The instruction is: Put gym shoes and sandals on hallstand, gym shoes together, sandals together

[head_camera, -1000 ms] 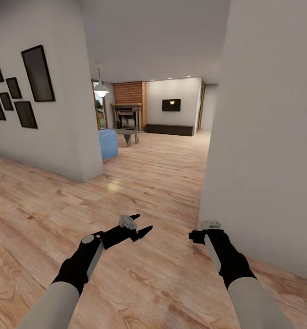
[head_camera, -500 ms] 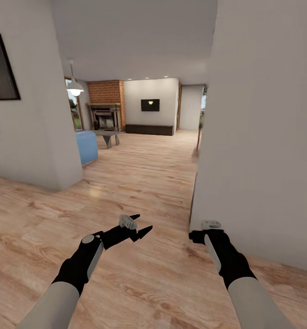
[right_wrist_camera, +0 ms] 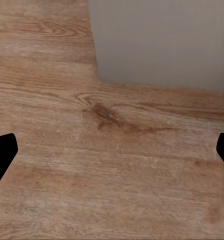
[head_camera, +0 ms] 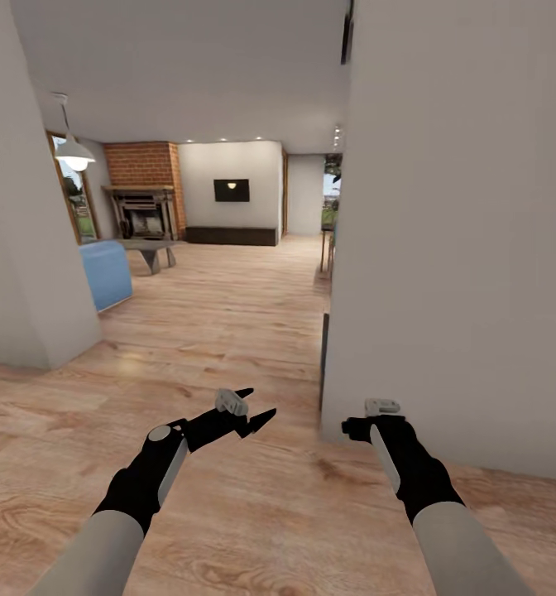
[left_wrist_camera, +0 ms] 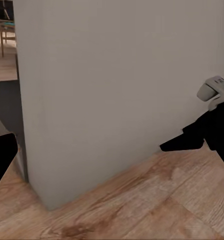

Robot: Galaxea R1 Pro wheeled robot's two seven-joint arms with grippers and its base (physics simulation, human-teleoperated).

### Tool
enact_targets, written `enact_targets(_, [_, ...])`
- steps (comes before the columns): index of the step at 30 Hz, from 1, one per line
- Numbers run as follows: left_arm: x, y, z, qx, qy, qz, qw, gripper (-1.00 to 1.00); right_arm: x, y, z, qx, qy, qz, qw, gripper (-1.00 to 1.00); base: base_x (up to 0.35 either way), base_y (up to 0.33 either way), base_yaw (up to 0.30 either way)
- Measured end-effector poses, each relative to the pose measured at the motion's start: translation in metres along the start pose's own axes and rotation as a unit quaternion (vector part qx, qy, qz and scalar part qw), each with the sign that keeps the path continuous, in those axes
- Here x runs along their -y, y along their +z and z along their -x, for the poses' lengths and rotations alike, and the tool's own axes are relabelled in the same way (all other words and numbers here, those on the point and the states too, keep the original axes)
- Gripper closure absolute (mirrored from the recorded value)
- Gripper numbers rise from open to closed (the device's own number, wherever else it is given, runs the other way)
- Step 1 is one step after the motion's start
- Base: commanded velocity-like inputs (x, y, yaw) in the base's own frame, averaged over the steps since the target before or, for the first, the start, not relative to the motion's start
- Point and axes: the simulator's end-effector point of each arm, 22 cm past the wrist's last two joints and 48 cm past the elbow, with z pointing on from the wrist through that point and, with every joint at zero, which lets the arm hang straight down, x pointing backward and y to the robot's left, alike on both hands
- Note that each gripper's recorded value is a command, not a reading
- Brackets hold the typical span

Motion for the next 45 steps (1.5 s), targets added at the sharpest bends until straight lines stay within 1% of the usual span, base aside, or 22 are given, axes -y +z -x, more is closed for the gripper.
enact_targets(12, [0.000,0.000,0.000,0.000,-0.001,0.001,1.0000,-1.00,0.000,0.000,0.000,0.000,0.000,0.000,1.0000,-1.00,0.040,0.000,-0.300])
enact_targets(18, [-0.007,-0.003,0.002,0.004,-0.003,0.009,0.9999,-1.00,0.000,0.000,0.000,0.000,0.000,0.001,1.0000,-1.00,0.001,0.000,-0.300])
enact_targets(19, [-0.014,-0.008,0.004,0.010,-0.008,0.019,0.9997,-1.00,-0.001,0.000,0.000,-0.001,0.000,0.001,1.0000,-1.00,0.000,0.000,-0.300])
enact_targets(21, [-0.021,-0.012,0.006,0.015,-0.012,0.028,0.9994,-1.00,-0.001,0.000,-0.001,-0.001,0.001,0.002,1.0000,-1.00,0.000,0.000,-0.300])
enact_targets(22, [-0.029,-0.015,0.008,0.019,-0.015,0.040,0.9989,-1.00,-0.001,0.000,-0.001,-0.001,0.001,0.003,1.0000,-1.00,0.000,0.000,-0.300])
enact_targets(23, [-0.036,-0.018,0.009,0.022,-0.017,0.053,0.9982,-1.00,-0.002,0.000,-0.001,-0.001,0.001,0.003,1.0000,-1.00,0.000,0.000,-0.300])
enact_targets(24, [-0.049,-0.022,0.010,0.025,-0.019,0.080,0.9963,-1.00,-0.002,0.000,-0.001,-0.001,0.001,0.003,1.0000,-1.00,0.000,0.000,-0.300])
enact_targets(25, [-0.054,-0.023,0.010,0.025,-0.020,0.090,0.9954,-1.00,-0.002,0.000,-0.001,-0.001,0.002,0.003,1.0000,-1.00,0.000,0.000,-0.300])
enact_targets(27, [-0.071,-0.027,0.010,0.025,-0.021,0.128,0.9912,-1.00,-0.001,0.000,-0.001,-0.001,0.002,0.003,1.0000,-1.00,0.000,0.000,-0.300])
enact_targets(30, [-0.081,-0.030,0.010,0.024,-0.021,0.152,0.9878,-1.00,-0.001,0.000,0.000,-0.001,0.003,0.003,1.0000,-1.00,0.000,0.000,-0.300])
enact_targets(32, [-0.086,-0.032,0.010,0.024,-0.021,0.163,0.9861,-1.00,-0.001,0.000,0.000,-0.001,0.005,0.003,1.0000,-1.00,0.000,0.000,-0.300])
enact_targets(36, [-0.087,-0.032,0.011,0.025,-0.020,0.165,0.9857,-1.00,0.002,0.000,0.000,-0.001,0.009,0.002,1.0000,-1.00,0.000,0.000,-0.300])
enact_targets(38, [-0.086,-0.032,0.011,0.025,-0.020,0.164,0.9860,-1.00,0.007,0.001,-0.001,-0.002,0.020,0.000,0.9998,-1.00,0.000,0.000,-0.300])
enact_targets(41, [-0.081,-0.030,0.011,0.023,-0.019,0.154,0.9877,-1.00,0.022,0.002,-0.004,-0.005,0.051,-0.005,0.9987,-1.00,0.000,0.000,-0.300])
enact_targets(44, [-0.073,-0.025,0.009,0.018,-0.014,0.140,0.9898,-1.00,0.027,0.003,-0.004,-0.006,0.061,-0.007,0.9981,-1.00,0.000,0.000,-0.300])
enact_targets(45, [-0.067,-0.020,0.008,0.014,-0.009,0.131,0.9913,-1.00,0.028,0.003,-0.005,-0.006,0.063,-0.008,0.9979,-1.00,0.000,0.000,-0.300])
